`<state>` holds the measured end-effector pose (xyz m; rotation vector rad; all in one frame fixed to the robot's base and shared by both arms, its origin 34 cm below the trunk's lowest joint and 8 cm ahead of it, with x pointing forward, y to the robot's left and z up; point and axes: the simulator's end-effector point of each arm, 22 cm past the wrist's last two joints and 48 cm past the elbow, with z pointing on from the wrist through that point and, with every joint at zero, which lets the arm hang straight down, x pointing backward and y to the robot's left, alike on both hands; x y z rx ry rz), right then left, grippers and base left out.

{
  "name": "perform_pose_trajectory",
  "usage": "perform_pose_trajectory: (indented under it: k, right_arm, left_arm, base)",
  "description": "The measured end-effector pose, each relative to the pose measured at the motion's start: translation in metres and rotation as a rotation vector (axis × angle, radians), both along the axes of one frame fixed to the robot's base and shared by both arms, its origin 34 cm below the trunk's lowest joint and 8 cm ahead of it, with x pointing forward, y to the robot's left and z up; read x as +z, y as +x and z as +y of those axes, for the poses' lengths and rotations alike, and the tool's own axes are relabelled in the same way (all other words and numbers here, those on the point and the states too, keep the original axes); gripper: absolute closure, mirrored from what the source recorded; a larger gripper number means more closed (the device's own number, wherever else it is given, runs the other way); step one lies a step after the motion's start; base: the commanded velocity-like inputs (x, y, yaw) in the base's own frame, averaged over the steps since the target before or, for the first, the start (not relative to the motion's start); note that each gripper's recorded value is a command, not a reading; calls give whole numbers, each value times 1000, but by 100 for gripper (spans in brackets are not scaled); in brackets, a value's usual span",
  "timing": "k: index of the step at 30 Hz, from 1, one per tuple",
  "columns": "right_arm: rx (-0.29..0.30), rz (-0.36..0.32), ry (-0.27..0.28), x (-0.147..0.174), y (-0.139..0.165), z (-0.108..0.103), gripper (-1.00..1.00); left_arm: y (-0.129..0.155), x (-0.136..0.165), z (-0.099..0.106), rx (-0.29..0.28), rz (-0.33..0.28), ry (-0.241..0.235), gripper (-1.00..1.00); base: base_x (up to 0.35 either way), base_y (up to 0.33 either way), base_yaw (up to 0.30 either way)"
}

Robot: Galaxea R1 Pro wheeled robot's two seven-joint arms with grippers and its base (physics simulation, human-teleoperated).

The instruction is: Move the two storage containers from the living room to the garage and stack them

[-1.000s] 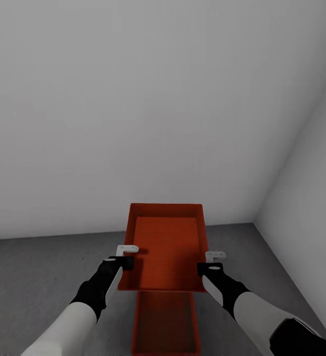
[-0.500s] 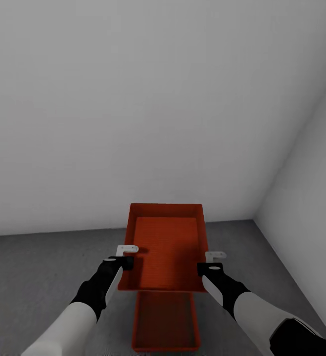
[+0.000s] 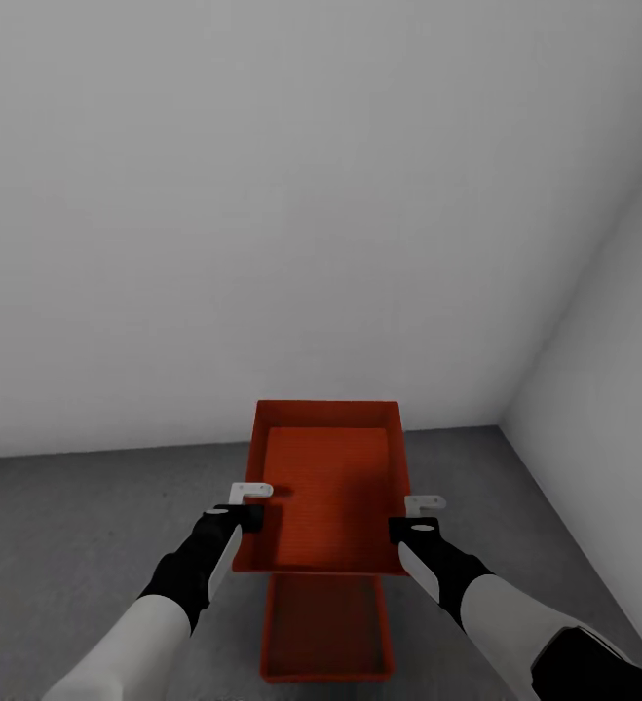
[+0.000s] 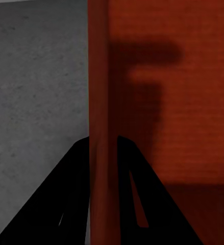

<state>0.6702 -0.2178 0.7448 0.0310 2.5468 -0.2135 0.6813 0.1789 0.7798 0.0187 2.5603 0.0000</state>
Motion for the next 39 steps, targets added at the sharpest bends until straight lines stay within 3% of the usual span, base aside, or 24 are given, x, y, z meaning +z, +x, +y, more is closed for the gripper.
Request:
perform_pose_trajectory:
  k: [39]
  right_arm:
    - [-1,63,0,-35,-18,-1,100]
  left_arm:
    - [-15,-35,-1,1,63,1,100]
  base:
    - [0,0,0]
